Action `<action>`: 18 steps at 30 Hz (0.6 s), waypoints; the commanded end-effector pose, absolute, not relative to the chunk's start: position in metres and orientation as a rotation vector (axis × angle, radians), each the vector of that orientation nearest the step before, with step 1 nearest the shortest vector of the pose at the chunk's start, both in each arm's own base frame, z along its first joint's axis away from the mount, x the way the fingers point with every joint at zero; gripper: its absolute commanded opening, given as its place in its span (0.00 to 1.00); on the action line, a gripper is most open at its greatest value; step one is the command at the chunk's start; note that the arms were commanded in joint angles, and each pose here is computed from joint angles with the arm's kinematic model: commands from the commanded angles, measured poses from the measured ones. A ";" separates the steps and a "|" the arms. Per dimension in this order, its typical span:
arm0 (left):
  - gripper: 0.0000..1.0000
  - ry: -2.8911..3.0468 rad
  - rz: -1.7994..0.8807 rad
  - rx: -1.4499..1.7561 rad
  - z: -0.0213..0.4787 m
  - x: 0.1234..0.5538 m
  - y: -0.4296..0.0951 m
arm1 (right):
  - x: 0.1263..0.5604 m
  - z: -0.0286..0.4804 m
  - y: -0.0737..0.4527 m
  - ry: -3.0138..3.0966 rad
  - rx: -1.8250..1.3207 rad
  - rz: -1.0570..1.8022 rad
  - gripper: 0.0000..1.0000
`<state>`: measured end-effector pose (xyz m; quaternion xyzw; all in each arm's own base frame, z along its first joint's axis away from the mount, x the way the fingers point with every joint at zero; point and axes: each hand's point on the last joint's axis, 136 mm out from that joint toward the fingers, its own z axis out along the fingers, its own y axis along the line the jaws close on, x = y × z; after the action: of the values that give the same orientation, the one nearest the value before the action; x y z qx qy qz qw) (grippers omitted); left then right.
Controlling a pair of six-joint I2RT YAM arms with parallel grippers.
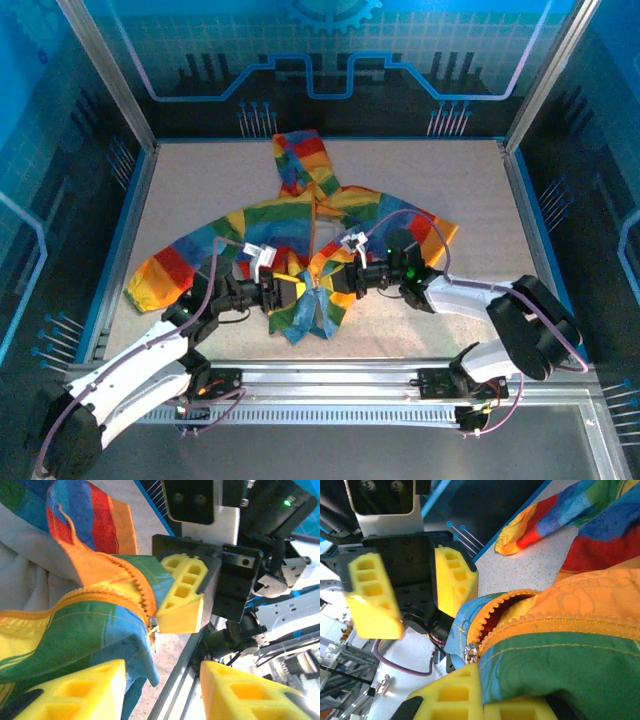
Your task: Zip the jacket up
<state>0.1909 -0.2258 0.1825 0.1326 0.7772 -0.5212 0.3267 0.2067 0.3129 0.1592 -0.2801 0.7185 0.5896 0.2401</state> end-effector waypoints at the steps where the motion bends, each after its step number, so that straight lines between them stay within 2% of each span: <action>1: 0.52 2.046 -1.314 0.293 0.182 0.192 -0.217 | 0.214 0.170 0.316 1.872 -0.736 1.643 0.00; 5: 0.60 2.066 -1.291 0.117 0.182 0.196 -0.203 | 0.215 0.166 0.317 1.866 -0.719 1.658 0.00; 11: 0.55 2.086 -1.424 -0.111 0.173 0.197 -0.202 | 0.219 0.165 0.317 1.866 -0.717 1.631 0.00; 18: 0.51 2.014 -1.472 -0.160 0.175 0.197 -0.214 | 0.219 0.166 0.318 1.859 -0.716 1.646 0.00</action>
<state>0.1895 -0.2112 0.1605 -0.0383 0.7896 -0.5378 0.2931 0.2159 0.3168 0.1592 -0.2615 0.7042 0.6068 0.2596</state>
